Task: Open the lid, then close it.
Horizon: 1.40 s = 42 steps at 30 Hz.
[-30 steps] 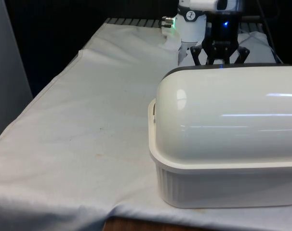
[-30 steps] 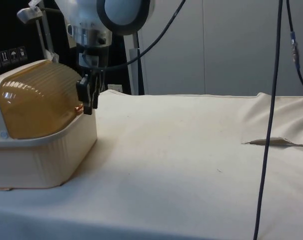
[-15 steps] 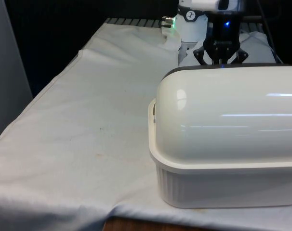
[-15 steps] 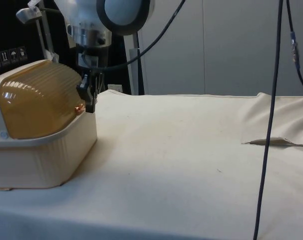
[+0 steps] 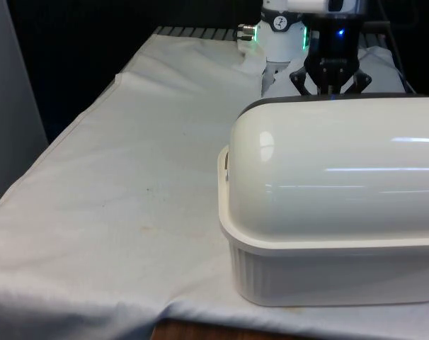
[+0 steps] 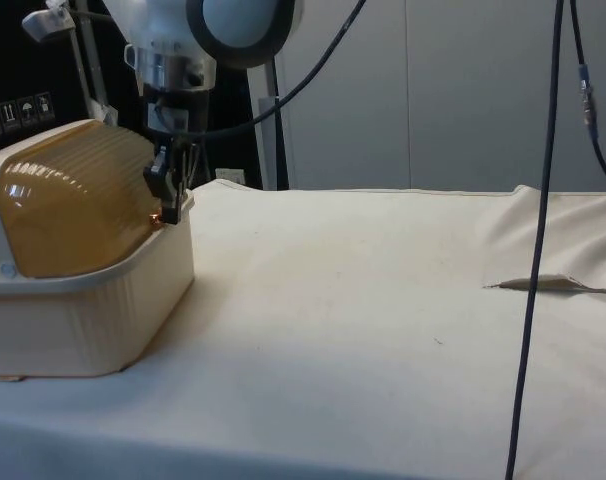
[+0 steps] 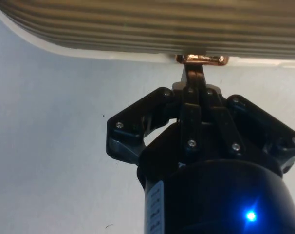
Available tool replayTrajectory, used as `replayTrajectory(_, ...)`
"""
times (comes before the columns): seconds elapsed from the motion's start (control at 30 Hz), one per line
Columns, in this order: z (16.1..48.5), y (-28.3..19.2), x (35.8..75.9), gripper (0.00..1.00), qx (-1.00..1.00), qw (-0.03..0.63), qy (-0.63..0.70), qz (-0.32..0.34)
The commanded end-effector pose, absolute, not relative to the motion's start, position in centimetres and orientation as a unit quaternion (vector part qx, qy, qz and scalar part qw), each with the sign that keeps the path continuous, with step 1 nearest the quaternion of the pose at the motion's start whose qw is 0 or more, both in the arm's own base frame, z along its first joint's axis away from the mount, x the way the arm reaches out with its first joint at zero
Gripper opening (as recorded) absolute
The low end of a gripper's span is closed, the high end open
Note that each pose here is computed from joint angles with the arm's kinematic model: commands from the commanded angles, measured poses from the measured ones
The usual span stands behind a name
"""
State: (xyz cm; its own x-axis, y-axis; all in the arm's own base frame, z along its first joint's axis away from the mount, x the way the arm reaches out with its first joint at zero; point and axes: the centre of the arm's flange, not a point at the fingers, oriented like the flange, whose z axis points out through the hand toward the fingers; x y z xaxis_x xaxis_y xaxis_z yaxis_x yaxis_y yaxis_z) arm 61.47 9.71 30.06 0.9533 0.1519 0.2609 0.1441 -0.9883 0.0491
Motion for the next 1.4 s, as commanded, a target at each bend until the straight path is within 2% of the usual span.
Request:
replayTrajectory(0.0,30.1,9.9,61.5,0.00,0.988,0.015,0.073,0.133)
replayTrajectory(0.93,29.6,11.0,62.0,0.00,0.987,0.011,0.086,0.136)
replayTrajectory(1.37,31.3,10.6,62.1,0.00,0.985,0.017,0.094,0.145)
